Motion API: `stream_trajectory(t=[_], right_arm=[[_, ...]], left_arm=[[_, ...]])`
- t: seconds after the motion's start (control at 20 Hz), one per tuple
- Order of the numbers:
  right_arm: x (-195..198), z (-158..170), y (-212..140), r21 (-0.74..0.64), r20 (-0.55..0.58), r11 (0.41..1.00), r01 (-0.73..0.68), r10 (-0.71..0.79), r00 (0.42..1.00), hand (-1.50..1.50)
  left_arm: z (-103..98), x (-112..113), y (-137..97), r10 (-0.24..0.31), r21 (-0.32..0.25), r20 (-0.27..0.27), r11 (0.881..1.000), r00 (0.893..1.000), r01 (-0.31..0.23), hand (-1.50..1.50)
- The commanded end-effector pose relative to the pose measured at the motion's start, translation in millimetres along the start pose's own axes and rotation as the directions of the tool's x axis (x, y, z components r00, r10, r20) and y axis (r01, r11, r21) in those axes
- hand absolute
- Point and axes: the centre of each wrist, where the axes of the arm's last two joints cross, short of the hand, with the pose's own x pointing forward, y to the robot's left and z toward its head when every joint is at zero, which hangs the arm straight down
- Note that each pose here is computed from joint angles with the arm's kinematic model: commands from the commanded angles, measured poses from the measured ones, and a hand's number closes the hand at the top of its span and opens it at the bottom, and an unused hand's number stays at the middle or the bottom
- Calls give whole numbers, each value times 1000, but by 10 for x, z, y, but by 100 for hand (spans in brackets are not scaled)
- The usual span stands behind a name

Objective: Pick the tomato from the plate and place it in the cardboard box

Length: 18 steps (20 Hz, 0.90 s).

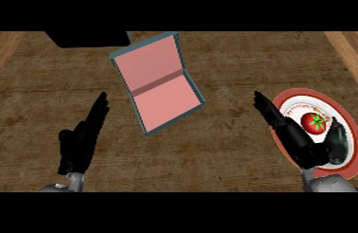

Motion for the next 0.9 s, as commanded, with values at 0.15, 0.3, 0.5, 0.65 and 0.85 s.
stream_trajectory(t=[0.15, 0.3, 0.5, 0.65, 0.85], right_arm=[[520, -181, -823, -210, 310, 971, 111, -42, 950, -150], [714, 230, -1570, -340, -79, 801, -492, 497, 864, -150], [86, 167, -1462, -672, 98, 741, -17, 112, 989, -150], [-65, 395, -1773, -652, 196, 757, 42, 115, 974, -150], [162, 471, -2150, -540, 25, 809, -232, 291, 957, -150]], left_arm=[[-43, -78, 414, -152, 117, 37, 982, 988, 146, 0], [-11, -58, 434, -165, 129, 27, 979, 986, 160, 0], [-39, -120, 488, -177, 131, 29, 976, 984, 172, 0], [-44, -262, 453, -176, 132, 27, 976, 984, 171, 0], [-157, -57, 641, -181, 126, 46, 977, 982, 174, 0]])
